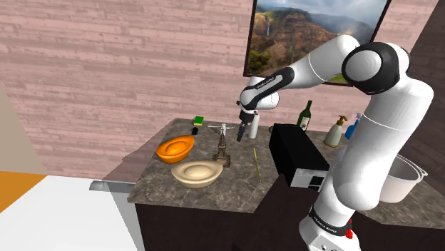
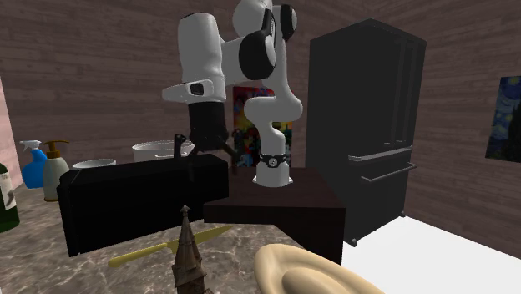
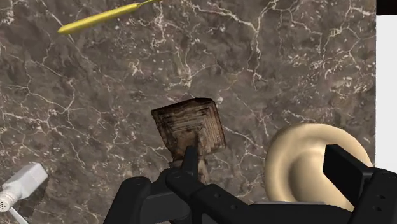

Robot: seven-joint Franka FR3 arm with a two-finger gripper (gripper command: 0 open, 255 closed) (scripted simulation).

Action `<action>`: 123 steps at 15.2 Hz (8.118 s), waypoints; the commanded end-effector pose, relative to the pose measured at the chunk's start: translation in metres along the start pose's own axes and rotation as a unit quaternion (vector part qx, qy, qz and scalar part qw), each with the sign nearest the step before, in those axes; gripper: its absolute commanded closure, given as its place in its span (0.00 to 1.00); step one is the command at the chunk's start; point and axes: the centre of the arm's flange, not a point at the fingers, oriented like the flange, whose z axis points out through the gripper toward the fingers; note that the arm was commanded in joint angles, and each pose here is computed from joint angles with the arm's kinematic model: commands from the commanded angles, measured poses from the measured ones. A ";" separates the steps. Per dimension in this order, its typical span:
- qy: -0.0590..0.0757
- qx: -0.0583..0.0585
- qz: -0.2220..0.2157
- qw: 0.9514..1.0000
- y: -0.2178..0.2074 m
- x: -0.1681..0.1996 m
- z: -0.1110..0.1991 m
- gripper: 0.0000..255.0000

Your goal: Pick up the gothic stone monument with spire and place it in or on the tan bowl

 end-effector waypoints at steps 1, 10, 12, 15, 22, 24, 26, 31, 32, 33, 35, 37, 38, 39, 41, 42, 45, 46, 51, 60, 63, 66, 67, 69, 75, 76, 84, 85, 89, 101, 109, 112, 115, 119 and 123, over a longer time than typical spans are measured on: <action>0.004 -0.001 -0.025 1.000 0.016 0.009 0.020 0.00; 0.019 0.001 -0.124 0.992 0.072 0.063 0.096 0.00; 0.019 0.001 -0.124 0.992 0.072 0.063 0.107 0.00; 0.019 0.001 -0.124 0.992 0.072 0.064 0.123 0.00; 0.019 0.001 -0.124 0.992 0.072 0.065 0.136 0.00; 0.019 0.001 -0.124 0.992 0.072 0.065 0.136 0.00; 0.019 0.001 -0.124 0.992 0.072 0.065 0.136 1.00; 0.019 0.001 -0.124 0.992 0.072 0.064 0.136 1.00; 0.019 0.001 -0.124 0.992 0.072 0.064 0.136 1.00; 0.019 0.001 -0.124 0.992 0.072 0.064 0.136 1.00; 0.019 0.001 -0.124 0.992 0.072 0.065 0.136 1.00; 0.019 0.001 -0.124 0.992 0.072 0.066 0.126 1.00; 0.019 0.001 -0.124 0.992 0.071 0.067 0.121 1.00; 0.019 0.001 -0.124 0.992 0.071 0.067 0.115 1.00; 0.019 0.001 -0.124 0.992 0.071 0.069 0.105 1.00; 0.019 0.001 -0.124 0.992 0.071 0.069 0.100 1.00; 0.019 0.001 -0.124 0.992 0.070 0.072 0.084 1.00; 0.019 0.001 -0.124 0.992 0.070 0.072 0.079 1.00; 0.019 0.001 -0.124 0.992 0.068 0.076 0.053 1.00; 0.019 0.001 -0.124 0.992 0.066 0.082 0.006 1.00; 0.019 0.001 -0.124 0.992 0.065 0.084 -0.010 1.00; 0.019 0.001 -0.124 0.992 0.065 0.086 -0.026 1.00; 0.019 0.001 -0.124 0.992 0.064 0.087 -0.031 1.00; 0.019 0.001 -0.124 0.992 0.052 0.092 -0.033 1.00; 0.019 0.001 -0.124 0.992 -0.023 0.117 -0.027 1.00; 0.019 0.001 -0.124 0.992 -0.035 0.122 -0.025 1.00; 0.019 0.001 -0.124 0.992 -0.135 0.156 -0.017 1.00; 0.019 0.001 -0.124 0.992 -0.147 0.160 -0.016 1.00; 0.019 0.001 -0.124 0.992 -0.155 0.161 0.001 1.00; 0.019 0.001 -0.124 0.992 -0.153 0.154 0.056 1.00; 0.019 0.001 -0.124 0.992 -0.152 0.154 0.055 0.00; 0.019 0.001 -0.124 0.992 -0.152 0.154 0.055 0.00; 0.019 0.001 -0.124 0.992 -0.152 0.153 0.029 0.00; 0.019 0.001 -0.124 0.992 -0.152 0.152 0.006 0.00; 0.019 0.001 -0.124 0.992 -0.152 0.152 0.006 0.00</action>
